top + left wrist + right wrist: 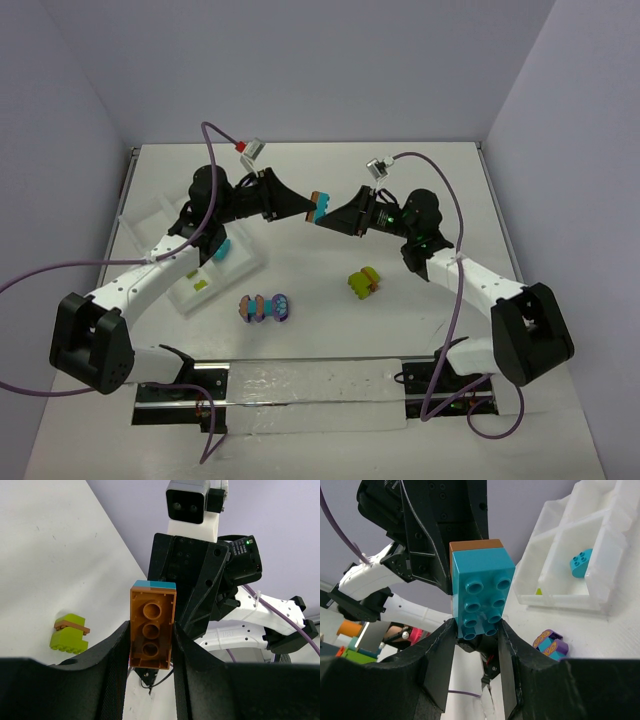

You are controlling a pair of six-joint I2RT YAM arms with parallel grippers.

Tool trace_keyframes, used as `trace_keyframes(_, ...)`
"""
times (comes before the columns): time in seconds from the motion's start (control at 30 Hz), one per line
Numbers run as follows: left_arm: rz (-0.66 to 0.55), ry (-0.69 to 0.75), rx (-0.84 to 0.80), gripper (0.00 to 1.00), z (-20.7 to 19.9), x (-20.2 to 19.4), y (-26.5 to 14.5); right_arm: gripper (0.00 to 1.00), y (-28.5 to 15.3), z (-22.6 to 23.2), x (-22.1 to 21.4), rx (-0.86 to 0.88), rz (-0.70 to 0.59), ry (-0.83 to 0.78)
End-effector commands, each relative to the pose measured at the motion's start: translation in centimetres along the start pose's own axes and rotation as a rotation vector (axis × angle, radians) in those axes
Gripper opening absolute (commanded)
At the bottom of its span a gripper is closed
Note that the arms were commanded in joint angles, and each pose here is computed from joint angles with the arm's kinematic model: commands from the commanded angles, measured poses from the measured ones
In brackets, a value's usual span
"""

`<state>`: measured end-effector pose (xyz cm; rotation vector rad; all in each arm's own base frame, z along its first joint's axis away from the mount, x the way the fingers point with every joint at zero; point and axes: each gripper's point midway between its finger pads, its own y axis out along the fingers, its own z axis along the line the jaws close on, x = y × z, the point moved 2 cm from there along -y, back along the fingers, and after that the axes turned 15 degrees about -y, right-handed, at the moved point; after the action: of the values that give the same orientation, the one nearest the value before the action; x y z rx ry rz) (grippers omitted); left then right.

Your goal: Sort the legos into containers by color

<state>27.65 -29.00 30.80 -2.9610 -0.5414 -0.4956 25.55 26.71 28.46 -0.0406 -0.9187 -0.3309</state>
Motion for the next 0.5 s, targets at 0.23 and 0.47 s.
trace_keyframes(0.23,-0.066,0.094,-0.08,0.0,-3.54,1.37,-1.06,0.51,1.16,1.38,0.22,0.111,0.058,-0.03)
trace_keyframes(0.47,-0.064,0.098,-0.089,0.0,-3.75,1.28,-1.27,0.53,1.25,1.86,0.67,0.131,0.055,-0.042)
